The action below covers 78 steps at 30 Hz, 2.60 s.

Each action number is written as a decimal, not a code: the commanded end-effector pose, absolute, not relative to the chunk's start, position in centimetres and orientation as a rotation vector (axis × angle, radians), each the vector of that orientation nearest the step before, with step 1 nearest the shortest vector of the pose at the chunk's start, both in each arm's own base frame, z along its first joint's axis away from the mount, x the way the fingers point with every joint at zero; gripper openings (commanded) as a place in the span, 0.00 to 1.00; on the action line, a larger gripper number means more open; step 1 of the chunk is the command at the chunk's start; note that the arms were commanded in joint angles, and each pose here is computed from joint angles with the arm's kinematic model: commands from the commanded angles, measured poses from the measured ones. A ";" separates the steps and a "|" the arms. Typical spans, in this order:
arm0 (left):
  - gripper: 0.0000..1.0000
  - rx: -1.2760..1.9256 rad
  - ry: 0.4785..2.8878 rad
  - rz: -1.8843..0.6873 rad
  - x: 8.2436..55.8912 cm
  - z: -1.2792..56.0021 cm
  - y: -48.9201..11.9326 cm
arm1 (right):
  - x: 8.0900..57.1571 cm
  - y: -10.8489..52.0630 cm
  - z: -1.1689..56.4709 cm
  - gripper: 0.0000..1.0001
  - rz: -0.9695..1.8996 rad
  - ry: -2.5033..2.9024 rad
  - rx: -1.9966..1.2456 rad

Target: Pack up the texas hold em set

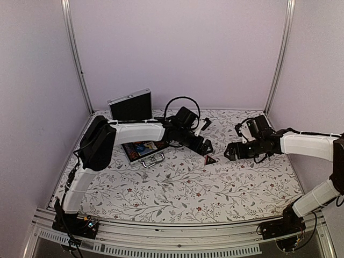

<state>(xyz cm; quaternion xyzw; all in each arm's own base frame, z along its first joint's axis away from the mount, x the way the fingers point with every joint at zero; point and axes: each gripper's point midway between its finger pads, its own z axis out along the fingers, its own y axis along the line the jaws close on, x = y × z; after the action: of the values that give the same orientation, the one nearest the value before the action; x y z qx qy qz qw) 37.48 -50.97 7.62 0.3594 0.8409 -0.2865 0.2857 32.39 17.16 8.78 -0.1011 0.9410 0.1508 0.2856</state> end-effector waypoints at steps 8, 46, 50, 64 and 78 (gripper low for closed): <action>0.90 1.065 2.160 -0.916 37.8 7.1 -55.4 | 32.4 17.0 9.7 0.99 0.448 2.475 -0.215; 0.77 1.169 2.365 -0.614 31.9 1.0 -51.6 | 32.3 18.5 9.1 0.99 0.553 2.487 -0.234; 0.84 1.103 2.369 -0.604 31.8 1.7 -52.4 | 32.7 18.5 9.5 0.99 0.547 2.474 -0.238; 0.88 1.245 2.258 -0.492 31.2 0.1 -53.5 | 32.7 18.2 9.7 0.99 0.520 2.469 -0.246; 0.79 1.369 2.190 -0.402 30.7 -1.4 -53.4 | 32.5 18.3 9.3 0.99 0.530 2.480 -0.248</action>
<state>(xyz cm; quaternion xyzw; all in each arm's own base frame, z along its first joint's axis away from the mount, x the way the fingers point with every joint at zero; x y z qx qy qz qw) 32.10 -53.58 1.45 0.4773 0.8139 -0.1650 0.2871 31.94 18.19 8.81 -0.0912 0.9342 0.1968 0.2833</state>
